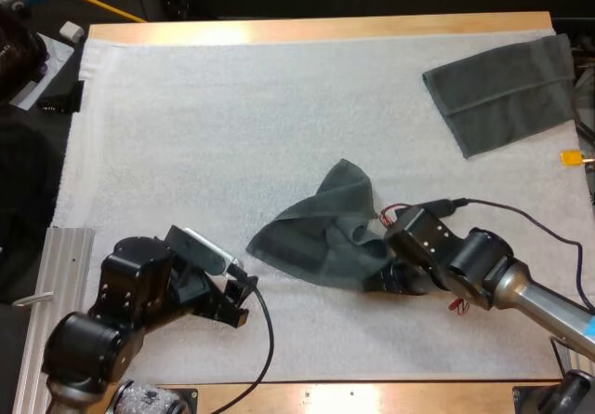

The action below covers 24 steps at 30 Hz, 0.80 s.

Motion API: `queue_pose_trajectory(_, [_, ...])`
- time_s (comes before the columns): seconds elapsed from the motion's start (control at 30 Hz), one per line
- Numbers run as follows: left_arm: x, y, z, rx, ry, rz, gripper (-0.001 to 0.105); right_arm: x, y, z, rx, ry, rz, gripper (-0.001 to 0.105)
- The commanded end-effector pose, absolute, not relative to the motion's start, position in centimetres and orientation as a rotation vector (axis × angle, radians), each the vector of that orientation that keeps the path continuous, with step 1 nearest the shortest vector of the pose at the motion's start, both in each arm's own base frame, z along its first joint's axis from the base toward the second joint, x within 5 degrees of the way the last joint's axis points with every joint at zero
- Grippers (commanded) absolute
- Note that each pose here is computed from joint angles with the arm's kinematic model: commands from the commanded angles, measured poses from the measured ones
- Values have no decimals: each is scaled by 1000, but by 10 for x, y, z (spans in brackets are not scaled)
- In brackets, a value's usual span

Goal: Pick towel from pile, fold and stack

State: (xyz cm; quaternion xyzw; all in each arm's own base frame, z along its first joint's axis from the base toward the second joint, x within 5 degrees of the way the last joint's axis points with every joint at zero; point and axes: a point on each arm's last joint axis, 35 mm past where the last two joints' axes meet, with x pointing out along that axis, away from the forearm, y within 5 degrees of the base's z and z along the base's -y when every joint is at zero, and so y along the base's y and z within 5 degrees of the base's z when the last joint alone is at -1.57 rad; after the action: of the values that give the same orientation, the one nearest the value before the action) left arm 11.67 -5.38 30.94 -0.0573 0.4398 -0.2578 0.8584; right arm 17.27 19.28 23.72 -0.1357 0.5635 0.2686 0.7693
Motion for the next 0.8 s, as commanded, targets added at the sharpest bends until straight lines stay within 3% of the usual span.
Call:
queue_pose_trajectory(0.0, [129,-60,308,-128,914,-576,71,167,185,231,-303,1256,564,0])
queue_pose_trajectory(0.37, [189,-82,256,-107,1130,-540,70,166,183,227,-285,1245,561,0])
queue_pose_trajectory(0.43, [186,-80,260,-111,1120,-538,71,166,185,227,-288,1242,561,0])
queue_pose_trajectory(0.77, [223,-92,211,-101,1237,-492,71,166,185,227,-280,1247,555,0])
